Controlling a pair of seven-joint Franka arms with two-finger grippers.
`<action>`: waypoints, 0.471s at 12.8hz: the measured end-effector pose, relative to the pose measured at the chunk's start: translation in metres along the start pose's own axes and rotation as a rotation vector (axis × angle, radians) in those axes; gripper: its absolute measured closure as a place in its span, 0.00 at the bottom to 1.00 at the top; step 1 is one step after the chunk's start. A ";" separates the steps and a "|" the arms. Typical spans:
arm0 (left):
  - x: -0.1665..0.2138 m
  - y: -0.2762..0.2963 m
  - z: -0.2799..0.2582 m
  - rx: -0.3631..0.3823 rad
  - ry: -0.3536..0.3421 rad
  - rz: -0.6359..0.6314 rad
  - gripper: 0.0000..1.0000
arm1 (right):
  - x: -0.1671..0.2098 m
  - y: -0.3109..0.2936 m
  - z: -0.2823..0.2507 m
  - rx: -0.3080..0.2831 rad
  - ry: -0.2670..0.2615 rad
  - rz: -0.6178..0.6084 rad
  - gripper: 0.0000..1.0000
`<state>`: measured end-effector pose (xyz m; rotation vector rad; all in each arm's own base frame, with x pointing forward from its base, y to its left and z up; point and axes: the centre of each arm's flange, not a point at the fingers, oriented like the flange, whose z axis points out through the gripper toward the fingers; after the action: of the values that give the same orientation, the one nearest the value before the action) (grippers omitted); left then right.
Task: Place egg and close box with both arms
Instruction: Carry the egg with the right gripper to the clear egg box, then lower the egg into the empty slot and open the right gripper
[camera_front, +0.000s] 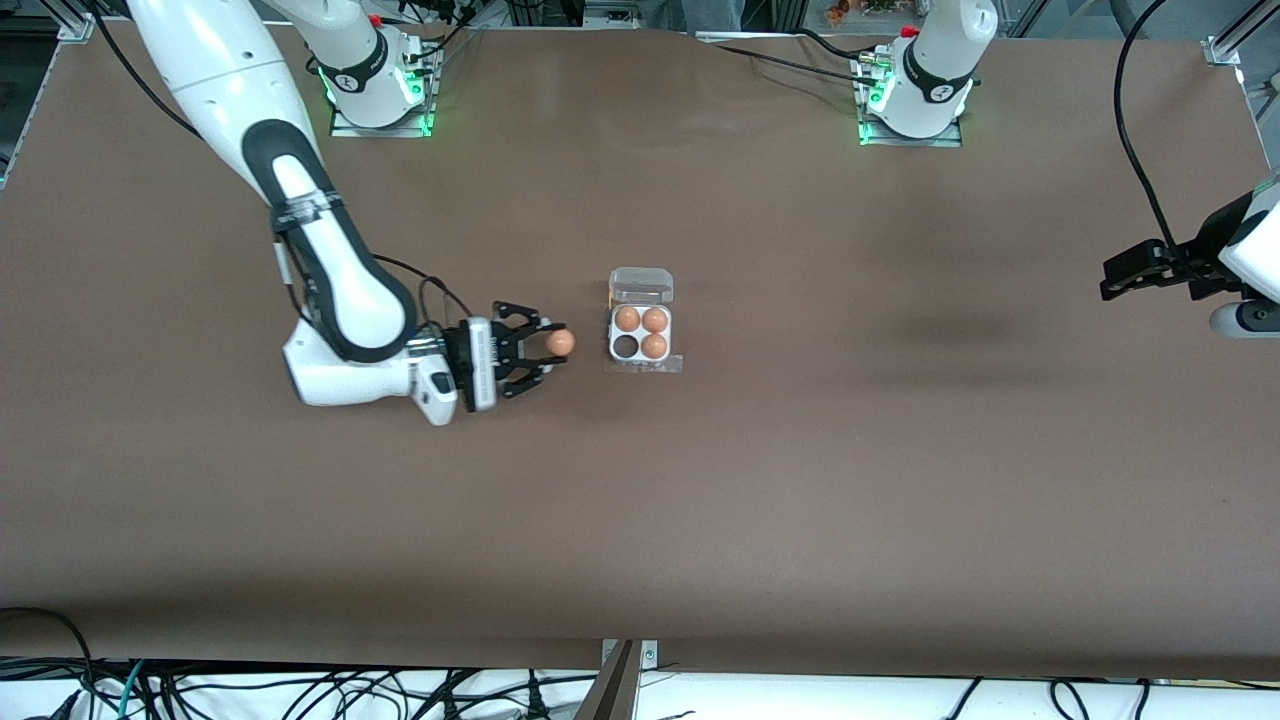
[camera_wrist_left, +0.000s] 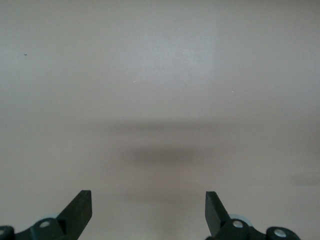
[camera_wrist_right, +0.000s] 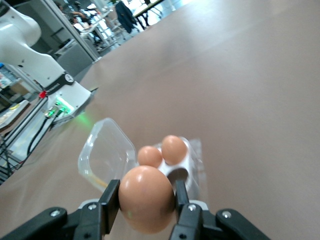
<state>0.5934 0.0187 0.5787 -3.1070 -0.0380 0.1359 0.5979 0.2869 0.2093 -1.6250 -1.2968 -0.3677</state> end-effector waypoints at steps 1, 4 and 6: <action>0.001 0.003 0.002 0.000 -0.004 0.004 0.00 | 0.003 0.001 0.016 0.020 0.009 -0.001 0.51; 0.003 0.006 0.006 -0.003 -0.011 0.009 0.00 | 0.005 0.010 0.043 0.043 0.045 0.005 0.51; 0.003 0.008 0.006 -0.021 -0.011 0.009 0.00 | 0.005 0.020 0.051 0.045 0.063 0.002 0.51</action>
<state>0.5963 0.0110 0.5718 -3.1276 -0.0252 0.1544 0.6003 0.3330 0.1789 -1.5644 -1.2474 -0.3831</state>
